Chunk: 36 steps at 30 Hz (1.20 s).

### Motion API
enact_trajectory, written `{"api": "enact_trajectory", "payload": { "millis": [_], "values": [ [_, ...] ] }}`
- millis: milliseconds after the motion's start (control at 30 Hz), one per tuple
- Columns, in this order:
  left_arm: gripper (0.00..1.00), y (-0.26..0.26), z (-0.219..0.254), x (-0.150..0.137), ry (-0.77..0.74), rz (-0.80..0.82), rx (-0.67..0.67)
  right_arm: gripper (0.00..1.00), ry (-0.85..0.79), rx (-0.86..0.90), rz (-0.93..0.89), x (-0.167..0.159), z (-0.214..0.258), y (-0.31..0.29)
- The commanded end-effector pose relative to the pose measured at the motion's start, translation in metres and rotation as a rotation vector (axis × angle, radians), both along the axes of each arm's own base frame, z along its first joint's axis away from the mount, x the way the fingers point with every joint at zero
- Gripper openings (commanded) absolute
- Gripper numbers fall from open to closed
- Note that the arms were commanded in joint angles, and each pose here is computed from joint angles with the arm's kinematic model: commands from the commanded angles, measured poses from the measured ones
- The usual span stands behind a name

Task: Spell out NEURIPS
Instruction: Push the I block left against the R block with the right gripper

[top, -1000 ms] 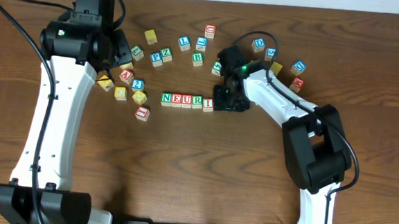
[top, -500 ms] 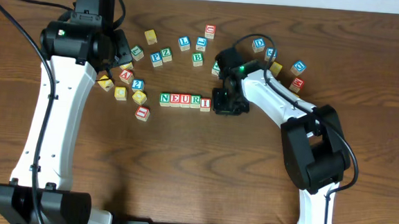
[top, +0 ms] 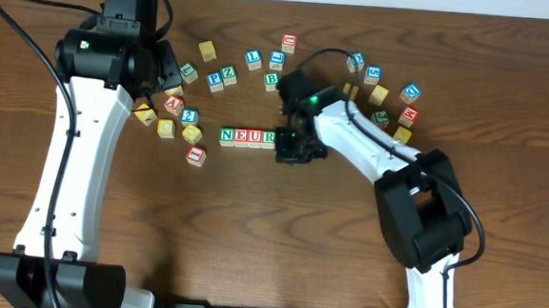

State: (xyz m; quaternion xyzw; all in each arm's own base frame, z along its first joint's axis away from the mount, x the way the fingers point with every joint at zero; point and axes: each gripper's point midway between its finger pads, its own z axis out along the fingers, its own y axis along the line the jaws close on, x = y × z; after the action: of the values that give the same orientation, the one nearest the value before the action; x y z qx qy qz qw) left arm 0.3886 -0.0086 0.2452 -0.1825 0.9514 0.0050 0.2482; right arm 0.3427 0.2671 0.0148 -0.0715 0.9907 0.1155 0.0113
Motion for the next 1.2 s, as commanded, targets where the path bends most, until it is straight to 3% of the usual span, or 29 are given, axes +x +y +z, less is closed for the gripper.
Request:
{"api": "enact_trajectory", "payload": {
  "millis": [0,800,1000,1167],
  "values": [
    [0.43,0.002,-0.005,0.000,0.018,-0.007,0.010,0.01,-0.025,-0.005,-0.001,0.004,0.001,0.008],
    [0.43,0.002,-0.005,0.000,0.019,-0.007,0.010,0.01,-0.103,0.008,0.002,0.017,0.007,0.017],
    [0.43,0.002,-0.005,0.000,0.019,-0.007,0.010,0.01,-0.154,0.035,0.020,0.023,0.050,0.015],
    [0.43,0.002,-0.005,0.000,0.022,-0.006,0.010,0.11,-0.255,0.081,0.022,0.039,0.101,0.006]
  ]
}}
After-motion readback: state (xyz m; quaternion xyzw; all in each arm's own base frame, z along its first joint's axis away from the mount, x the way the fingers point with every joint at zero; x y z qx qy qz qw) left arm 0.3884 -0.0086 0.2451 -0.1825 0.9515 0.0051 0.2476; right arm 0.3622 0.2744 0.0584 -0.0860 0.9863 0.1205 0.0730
